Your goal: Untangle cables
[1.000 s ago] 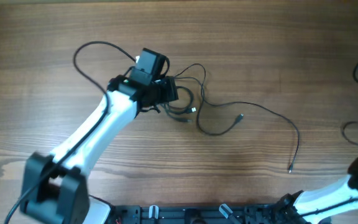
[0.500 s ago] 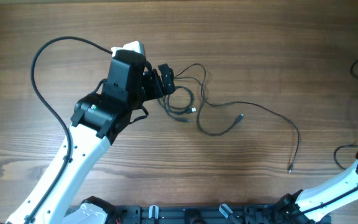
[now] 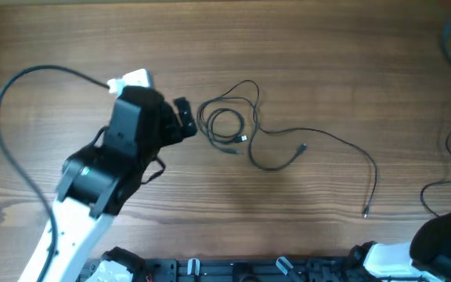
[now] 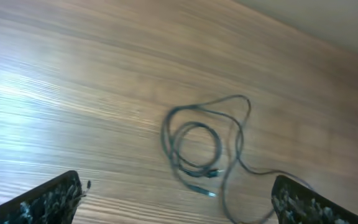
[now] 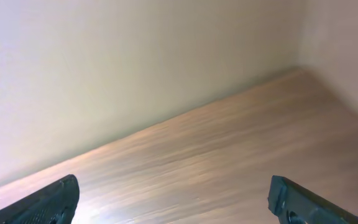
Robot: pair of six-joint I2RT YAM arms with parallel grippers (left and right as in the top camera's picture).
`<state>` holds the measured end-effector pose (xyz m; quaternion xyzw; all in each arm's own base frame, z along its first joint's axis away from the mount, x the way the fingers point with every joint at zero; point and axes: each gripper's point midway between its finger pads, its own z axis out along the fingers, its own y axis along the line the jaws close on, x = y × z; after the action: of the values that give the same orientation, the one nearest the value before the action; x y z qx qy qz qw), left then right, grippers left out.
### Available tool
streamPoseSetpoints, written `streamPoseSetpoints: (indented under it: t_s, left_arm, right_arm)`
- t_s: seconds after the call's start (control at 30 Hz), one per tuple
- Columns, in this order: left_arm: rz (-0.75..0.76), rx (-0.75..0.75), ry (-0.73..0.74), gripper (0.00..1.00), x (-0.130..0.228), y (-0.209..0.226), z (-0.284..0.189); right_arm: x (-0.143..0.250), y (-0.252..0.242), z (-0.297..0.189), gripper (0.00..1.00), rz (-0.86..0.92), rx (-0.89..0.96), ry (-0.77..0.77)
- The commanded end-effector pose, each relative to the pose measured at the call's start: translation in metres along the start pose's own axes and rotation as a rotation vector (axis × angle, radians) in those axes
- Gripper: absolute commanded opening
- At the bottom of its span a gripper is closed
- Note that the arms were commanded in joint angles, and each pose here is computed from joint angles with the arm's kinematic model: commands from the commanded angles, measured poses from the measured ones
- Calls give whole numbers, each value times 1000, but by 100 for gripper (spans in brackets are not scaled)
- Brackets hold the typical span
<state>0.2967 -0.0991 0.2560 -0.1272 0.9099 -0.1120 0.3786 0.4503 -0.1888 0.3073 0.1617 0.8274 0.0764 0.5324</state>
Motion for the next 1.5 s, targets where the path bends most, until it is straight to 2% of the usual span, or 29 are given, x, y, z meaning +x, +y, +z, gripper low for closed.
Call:
streamPoseSetpoints:
  t_s: [0.0, 0.07, 0.2, 0.33, 0.6, 0.73, 0.83, 0.93, 1.07, 1.2, 1.47]
  left_arm:
    - [-53, -99, -131, 100, -19, 29, -32]
    - [-104, -135, -180, 100, -21, 43, -47]
    - [-267, -191, -301, 100, -12, 84, -91]
    - [-275, -180, -275, 100, 12, 103, -114]
    - [-258, -174, -210, 100, 30, 107, -116]
    - [-258, -174, -210, 100, 30, 107, -116]
    - [-258, -174, -210, 100, 30, 107, -116]
    - [-258, -174, -210, 100, 30, 107, -116]
    - [-258, -175, -210, 100, 30, 107, -116]
    - [-258, -174, -210, 100, 30, 107, -116]
    - [-258, -174, -210, 100, 30, 107, -116]
  right_arm:
    - [34, 104, 7, 100, -19, -294, 137]
    - [63, 145, 14, 100, -71, -371, 223]
    - [149, 241, 14, 100, -221, -555, 424]
    - [205, 289, 12, 100, -276, -645, 552]
    - [239, 344, -15, 100, -342, -770, 611]
    - [246, 374, -29, 100, -265, -809, 641]
    - [249, 383, -34, 100, -110, -767, 709]
    - [256, 387, -41, 100, -47, -751, 764]
    - [269, 388, -57, 100, -42, -782, 849]
    - [282, 377, -63, 100, -113, -774, 890]
    - [295, 340, -46, 100, -193, -546, 892]
